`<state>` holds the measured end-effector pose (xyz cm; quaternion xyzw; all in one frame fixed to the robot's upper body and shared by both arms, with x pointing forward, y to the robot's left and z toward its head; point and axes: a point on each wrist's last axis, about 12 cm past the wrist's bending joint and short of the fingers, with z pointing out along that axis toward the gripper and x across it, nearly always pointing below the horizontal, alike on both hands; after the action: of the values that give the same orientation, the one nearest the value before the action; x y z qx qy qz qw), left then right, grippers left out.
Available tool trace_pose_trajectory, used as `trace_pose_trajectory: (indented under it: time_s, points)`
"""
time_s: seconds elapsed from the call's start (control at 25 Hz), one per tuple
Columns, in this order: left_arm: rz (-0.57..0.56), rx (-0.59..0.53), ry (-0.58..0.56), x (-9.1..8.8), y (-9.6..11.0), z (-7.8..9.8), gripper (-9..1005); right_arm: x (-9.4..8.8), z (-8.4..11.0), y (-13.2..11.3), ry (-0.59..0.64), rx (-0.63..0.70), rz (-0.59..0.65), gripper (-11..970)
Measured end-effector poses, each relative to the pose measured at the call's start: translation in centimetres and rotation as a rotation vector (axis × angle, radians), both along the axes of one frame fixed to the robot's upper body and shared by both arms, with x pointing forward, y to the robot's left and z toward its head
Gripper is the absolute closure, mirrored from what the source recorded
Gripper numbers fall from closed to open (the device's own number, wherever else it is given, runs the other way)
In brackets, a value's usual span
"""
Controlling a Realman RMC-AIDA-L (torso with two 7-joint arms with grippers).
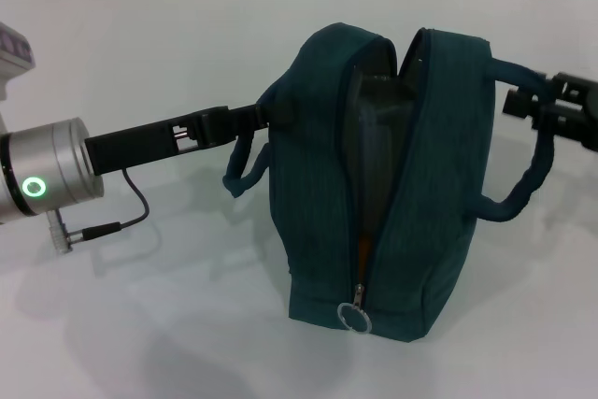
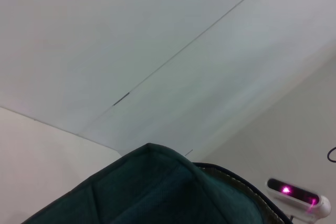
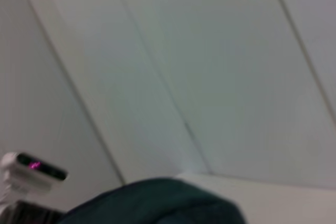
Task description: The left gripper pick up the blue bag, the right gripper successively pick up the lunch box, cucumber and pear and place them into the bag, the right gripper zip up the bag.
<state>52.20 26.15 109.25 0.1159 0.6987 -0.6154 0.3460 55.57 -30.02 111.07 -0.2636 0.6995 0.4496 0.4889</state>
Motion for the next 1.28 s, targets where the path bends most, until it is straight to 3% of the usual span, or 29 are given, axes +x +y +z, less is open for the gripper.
trace_pose_trajectory:
  time_s: [0.28,0.56,0.76,1.0,1.12,1.28]
  points:
    - [0.002,-0.001,-0.001,0.0,0.0,0.0,935,-1.2,0.7,0.7,-0.014,0.043,0.121,340]
    - [0.004,-0.002,-0.002,-0.2,0.0,-0.2,935,-4.0,2.2,-1.5,-0.276,0.198,0.044,340]
    - [0.011,0.002,-0.001,-0.1,0.0,-0.3,935,-4.9,3.1,0.2,-0.340,0.269,0.200,340]
    - [0.024,-0.001,0.010,-0.1,0.0,-0.5,935,-5.4,2.5,5.8,-0.214,0.241,0.561,340]
    - [0.034,-0.001,0.009,0.0,0.1,-0.5,935,-5.5,1.1,8.1,-0.113,0.162,0.662,341]
    - [0.036,0.000,0.006,0.0,0.1,-0.5,935,-5.7,-0.4,9.3,-0.013,0.092,0.708,341]
